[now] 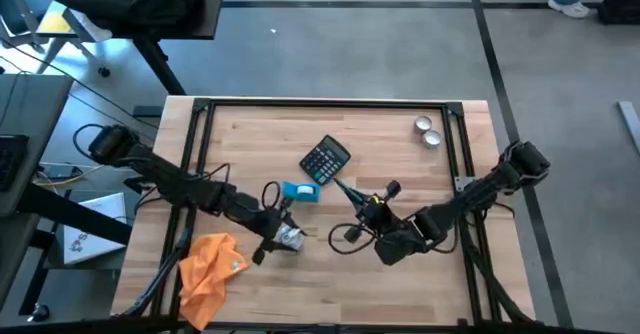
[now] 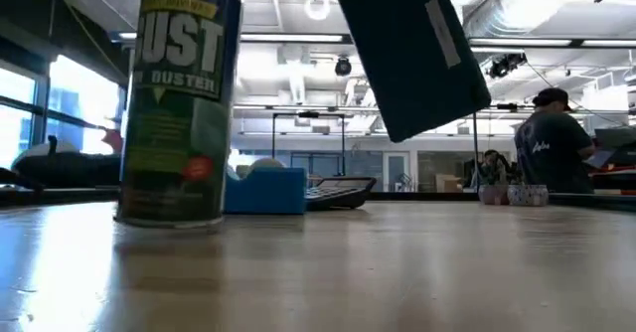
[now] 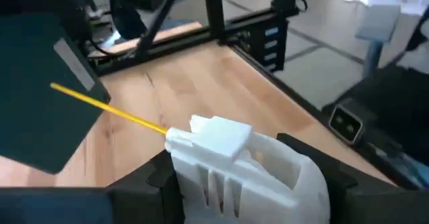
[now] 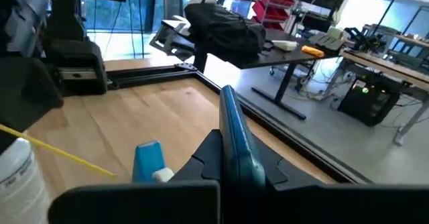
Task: Apply microfiber cloth
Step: Spray the cellphone using the white spray bottle
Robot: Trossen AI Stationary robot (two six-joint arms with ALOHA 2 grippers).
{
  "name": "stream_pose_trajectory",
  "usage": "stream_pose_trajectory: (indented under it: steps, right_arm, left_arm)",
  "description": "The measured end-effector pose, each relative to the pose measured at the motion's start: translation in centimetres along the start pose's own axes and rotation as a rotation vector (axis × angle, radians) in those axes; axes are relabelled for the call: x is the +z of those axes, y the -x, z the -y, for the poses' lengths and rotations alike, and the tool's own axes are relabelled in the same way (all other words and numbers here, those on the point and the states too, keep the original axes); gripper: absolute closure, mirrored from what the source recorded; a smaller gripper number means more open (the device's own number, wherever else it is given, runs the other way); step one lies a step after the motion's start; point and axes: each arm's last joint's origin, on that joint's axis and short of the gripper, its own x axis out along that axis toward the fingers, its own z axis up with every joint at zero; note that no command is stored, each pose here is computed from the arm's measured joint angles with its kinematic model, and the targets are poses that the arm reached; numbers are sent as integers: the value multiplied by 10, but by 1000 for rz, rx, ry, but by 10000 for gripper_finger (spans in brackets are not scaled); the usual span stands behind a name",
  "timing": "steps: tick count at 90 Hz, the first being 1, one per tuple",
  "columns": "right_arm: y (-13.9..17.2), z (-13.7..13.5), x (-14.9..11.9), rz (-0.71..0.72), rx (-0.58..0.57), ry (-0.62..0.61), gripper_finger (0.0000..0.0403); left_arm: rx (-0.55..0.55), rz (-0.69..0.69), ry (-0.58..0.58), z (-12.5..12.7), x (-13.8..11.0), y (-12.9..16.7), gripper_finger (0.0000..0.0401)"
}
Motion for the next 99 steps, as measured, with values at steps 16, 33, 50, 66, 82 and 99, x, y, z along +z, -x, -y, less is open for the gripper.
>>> stream_pose_trajectory:
  steps: [16, 33, 50, 66, 82, 99]
  right_arm:
    - [0, 0, 0, -1, 1, 1, 402]
    - [0, 0, 0, -6, 13, 3, 402]
    - [0, 0, -1, -8, 19, 3, 402]
    - [-2, 0, -1, -11, 12, 8, 402]
    - [-13, 5, 0, -28, -1, 7, 402]
    - [-24, 8, 0, -51, 10, -1, 402]
  left_arm:
    - [-4, 4, 6, 2, 1, 0, 202]
    - [24, 6, 10, 1, 1, 0, 199]
    - [104, -8, 6, 1, 0, 0, 198]
    - [167, -13, 17, 0, 0, 1, 197]
    - [171, -4, 18, -1, 1, 1, 190]
    - [155, -7, 10, 2, 1, 1, 176]
